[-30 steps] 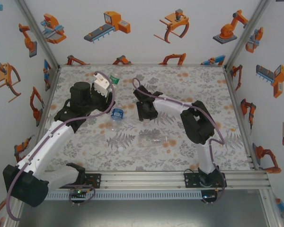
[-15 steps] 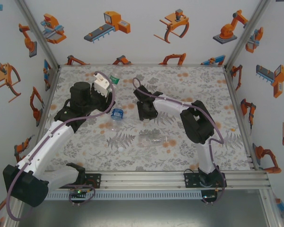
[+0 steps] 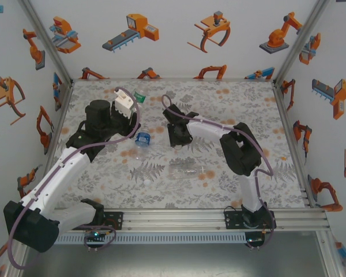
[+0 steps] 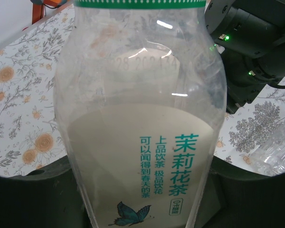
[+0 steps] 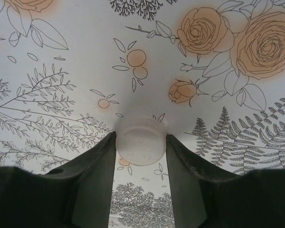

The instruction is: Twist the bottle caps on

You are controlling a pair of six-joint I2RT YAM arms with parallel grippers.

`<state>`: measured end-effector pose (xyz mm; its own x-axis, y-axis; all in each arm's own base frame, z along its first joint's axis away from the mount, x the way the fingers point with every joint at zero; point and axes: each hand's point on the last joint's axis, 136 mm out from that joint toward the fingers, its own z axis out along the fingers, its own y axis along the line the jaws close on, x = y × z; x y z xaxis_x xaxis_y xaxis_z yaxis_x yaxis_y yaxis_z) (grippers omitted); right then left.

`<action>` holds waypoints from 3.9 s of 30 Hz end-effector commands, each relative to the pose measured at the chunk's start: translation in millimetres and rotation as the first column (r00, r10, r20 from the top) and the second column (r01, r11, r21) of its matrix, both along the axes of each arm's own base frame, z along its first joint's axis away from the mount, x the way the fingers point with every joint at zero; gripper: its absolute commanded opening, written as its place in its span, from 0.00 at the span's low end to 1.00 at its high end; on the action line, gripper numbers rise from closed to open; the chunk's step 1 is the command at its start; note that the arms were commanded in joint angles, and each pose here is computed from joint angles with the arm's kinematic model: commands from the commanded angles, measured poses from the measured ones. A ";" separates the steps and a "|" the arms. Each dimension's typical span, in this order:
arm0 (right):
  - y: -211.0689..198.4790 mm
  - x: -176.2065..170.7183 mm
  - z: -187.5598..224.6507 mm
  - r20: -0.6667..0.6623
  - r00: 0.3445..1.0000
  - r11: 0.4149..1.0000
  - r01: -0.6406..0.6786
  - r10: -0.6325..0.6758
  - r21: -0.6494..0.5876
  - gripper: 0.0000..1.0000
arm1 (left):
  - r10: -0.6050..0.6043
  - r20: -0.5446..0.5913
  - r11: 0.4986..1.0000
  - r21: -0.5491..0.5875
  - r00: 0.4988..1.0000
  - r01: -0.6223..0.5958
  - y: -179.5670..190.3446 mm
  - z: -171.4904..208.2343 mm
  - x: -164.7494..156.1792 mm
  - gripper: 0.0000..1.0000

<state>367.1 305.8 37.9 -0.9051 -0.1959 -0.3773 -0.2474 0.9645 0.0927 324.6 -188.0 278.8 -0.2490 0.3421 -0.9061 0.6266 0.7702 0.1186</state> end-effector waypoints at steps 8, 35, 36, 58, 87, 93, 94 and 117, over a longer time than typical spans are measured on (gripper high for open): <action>-14.7 -7.4 107.5 0.220 0.971 0.974 -0.138 0.098 0.177 0.40 | -0.273 -0.006 0.960 -0.061 0.962 0.272 -39.2 -1.1 -24.1 0.00; -62.0 -186.6 364.5 0.840 0.193 0.511 -0.852 0.506 -0.112 0.17 | -0.758 0.132 0.652 0.184 0.639 0.736 -97.2 17.2 -134.3 0.00; -62.7 -194.2 367.7 0.845 0.159 0.484 -0.866 0.511 -0.129 0.15 | -0.761 0.138 0.649 0.189 0.634 0.737 -96.3 18.4 -136.2 0.00; -40.5 -251.8 377.9 0.888 -0.155 0.134 -0.963 0.433 -0.233 0.05 | -0.834 0.107 0.544 0.313 0.541 0.778 -100.2 11.4 -163.7 0.00; -20.7 -261.0 353.0 0.822 -0.235 0.027 -0.957 0.518 -0.290 0.04 | -0.853 0.072 0.515 0.280 0.517 0.810 -101.2 12.7 -172.3 0.00; -16.5 -258.1 349.7 0.821 -0.206 0.033 -0.964 0.532 -0.262 0.02 | -0.868 0.088 0.494 0.244 0.488 0.835 -104.5 22.3 -179.4 0.00; -15.3 -254.6 350.2 0.826 -0.170 0.052 -0.971 0.537 -0.234 0.01 | -0.866 0.089 0.498 0.241 0.492 0.833 -105.3 24.4 -178.3 0.00; -41.3 -135.5 265.8 -0.045 0.970 0.603 0.185 -0.240 0.776 0.10 | -0.769 0.198 0.637 0.320 0.607 0.702 -114.7 26.5 -133.7 0.00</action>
<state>215.2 272.5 358.3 -0.7258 0.1819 -0.6634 -0.4982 0.5260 0.6893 198.2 -276.0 259.4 0.2941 0.6346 -0.7147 0.9167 0.0243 0.3988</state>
